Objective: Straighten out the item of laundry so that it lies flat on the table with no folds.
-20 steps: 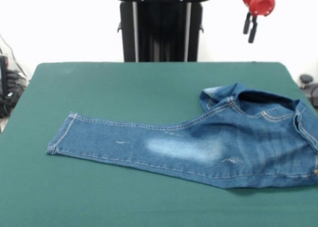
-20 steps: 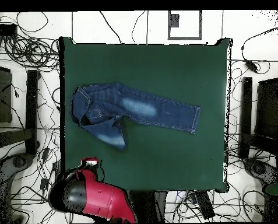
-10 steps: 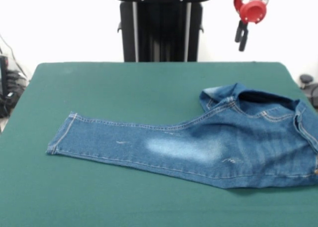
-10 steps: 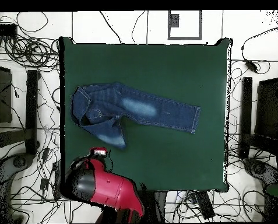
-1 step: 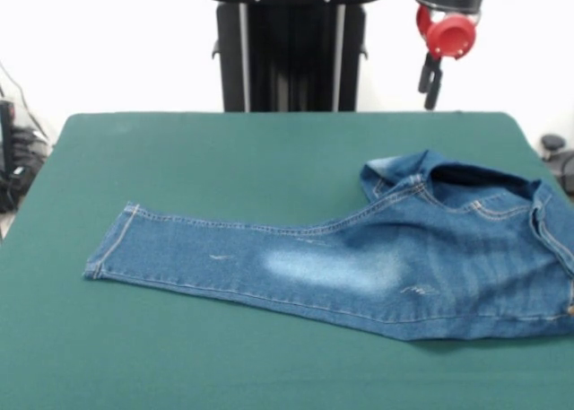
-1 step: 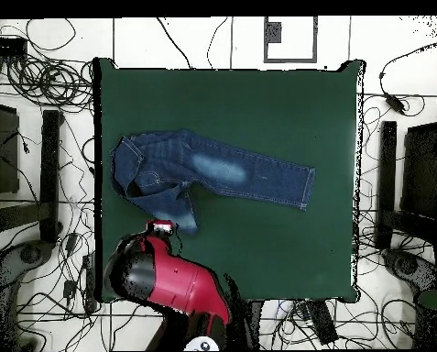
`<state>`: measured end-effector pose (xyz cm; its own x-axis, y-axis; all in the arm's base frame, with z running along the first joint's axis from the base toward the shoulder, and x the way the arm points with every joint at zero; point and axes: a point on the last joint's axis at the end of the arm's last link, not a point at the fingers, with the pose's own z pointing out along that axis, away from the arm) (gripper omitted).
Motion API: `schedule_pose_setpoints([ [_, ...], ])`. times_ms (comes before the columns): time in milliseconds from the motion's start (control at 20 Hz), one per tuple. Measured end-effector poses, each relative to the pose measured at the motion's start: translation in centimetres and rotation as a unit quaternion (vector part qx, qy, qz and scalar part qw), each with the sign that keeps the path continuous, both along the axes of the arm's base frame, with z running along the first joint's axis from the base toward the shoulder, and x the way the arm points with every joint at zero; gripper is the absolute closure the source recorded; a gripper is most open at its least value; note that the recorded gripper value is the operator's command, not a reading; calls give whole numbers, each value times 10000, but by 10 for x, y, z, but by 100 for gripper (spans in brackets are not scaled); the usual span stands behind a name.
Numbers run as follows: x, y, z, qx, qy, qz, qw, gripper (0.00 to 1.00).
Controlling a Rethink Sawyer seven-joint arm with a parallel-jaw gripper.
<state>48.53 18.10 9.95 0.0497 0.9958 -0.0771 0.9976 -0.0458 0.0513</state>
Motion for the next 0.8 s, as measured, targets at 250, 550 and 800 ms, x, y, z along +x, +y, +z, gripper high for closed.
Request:
schedule_pose_setpoints([
  [250,10,1,1,2,65,104,9999,0],
  [550,22,2,2,38,253,185,9995,0],
  [800,37,-1,0,8,264,193,9995,0],
])
